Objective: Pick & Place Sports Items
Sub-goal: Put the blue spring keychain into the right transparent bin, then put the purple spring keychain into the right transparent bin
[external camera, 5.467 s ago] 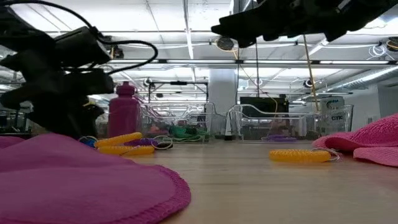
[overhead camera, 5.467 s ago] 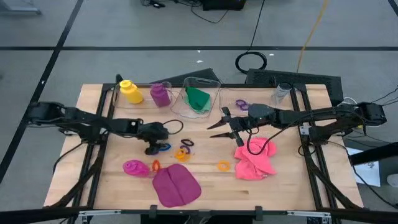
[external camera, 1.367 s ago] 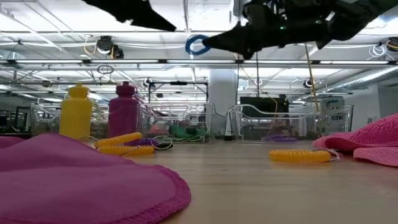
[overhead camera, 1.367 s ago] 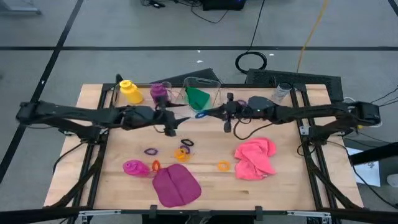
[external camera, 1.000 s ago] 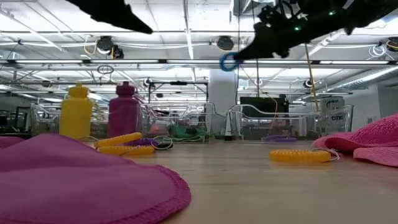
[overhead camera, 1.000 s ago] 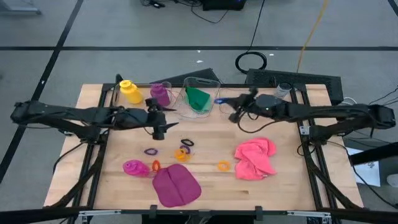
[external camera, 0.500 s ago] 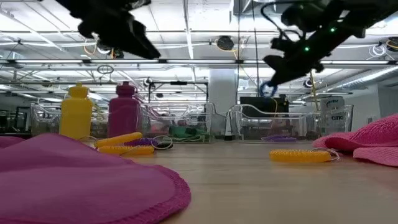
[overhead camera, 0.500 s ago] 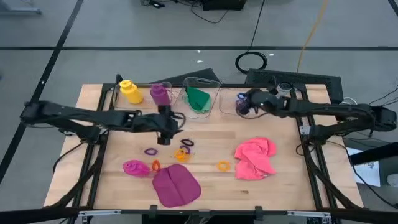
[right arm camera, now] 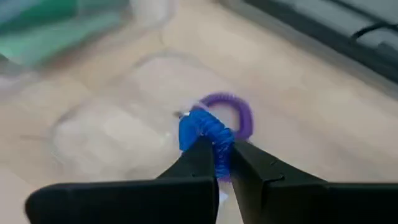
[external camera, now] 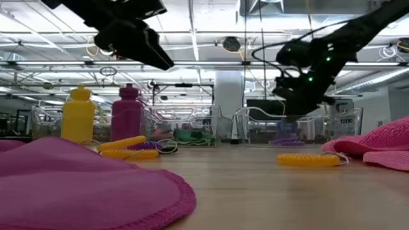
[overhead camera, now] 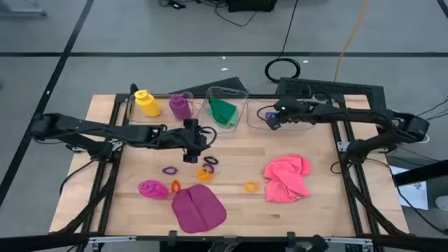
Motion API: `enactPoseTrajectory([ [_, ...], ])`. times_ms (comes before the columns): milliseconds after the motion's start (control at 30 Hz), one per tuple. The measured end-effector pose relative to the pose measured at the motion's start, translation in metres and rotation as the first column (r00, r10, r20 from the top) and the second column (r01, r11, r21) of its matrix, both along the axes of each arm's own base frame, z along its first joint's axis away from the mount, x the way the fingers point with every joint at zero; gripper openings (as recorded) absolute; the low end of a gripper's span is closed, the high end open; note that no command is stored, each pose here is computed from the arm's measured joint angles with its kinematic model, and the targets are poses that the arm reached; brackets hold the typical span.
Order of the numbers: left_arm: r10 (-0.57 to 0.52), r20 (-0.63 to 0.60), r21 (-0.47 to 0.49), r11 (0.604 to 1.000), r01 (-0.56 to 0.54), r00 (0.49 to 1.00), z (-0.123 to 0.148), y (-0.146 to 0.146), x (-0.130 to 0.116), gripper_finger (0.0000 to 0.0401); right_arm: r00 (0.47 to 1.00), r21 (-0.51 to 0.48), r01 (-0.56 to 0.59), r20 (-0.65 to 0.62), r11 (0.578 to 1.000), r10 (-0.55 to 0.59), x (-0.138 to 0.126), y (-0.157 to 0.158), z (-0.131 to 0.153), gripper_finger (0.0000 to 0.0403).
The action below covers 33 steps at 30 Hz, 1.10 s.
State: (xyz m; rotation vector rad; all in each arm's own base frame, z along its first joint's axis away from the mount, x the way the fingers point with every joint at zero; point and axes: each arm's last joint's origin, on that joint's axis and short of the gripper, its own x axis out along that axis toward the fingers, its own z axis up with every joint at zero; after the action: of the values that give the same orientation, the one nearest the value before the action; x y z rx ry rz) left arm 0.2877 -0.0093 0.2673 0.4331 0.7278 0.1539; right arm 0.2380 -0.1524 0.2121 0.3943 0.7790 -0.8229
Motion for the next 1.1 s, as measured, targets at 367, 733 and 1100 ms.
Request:
enactPoseTrajectory([
  [367,0.000,0.000,0.000,1.000,0.000,1.000,0.000,0.000,0.000,0.0278,0.997,0.025,0.039,-0.066,0.999,-0.037,-0.002,-0.019,-0.021,0.0000],
  [733,0.000,-0.001,0.000,1.000,0.000,1.000,0.000,0.000,0.000,0.0278,0.999,-0.019,0.020,-0.030,1.000,-0.020,0.001,-0.021,-0.015,0.0072],
  [1100,0.000,-0.008,0.004,1.000,0.000,1.000,-0.001,0.000,-0.001,0.0278,1.000,-0.086,0.000,0.031,0.996,0.002,-0.001,-0.020,0.001,0.0132],
])
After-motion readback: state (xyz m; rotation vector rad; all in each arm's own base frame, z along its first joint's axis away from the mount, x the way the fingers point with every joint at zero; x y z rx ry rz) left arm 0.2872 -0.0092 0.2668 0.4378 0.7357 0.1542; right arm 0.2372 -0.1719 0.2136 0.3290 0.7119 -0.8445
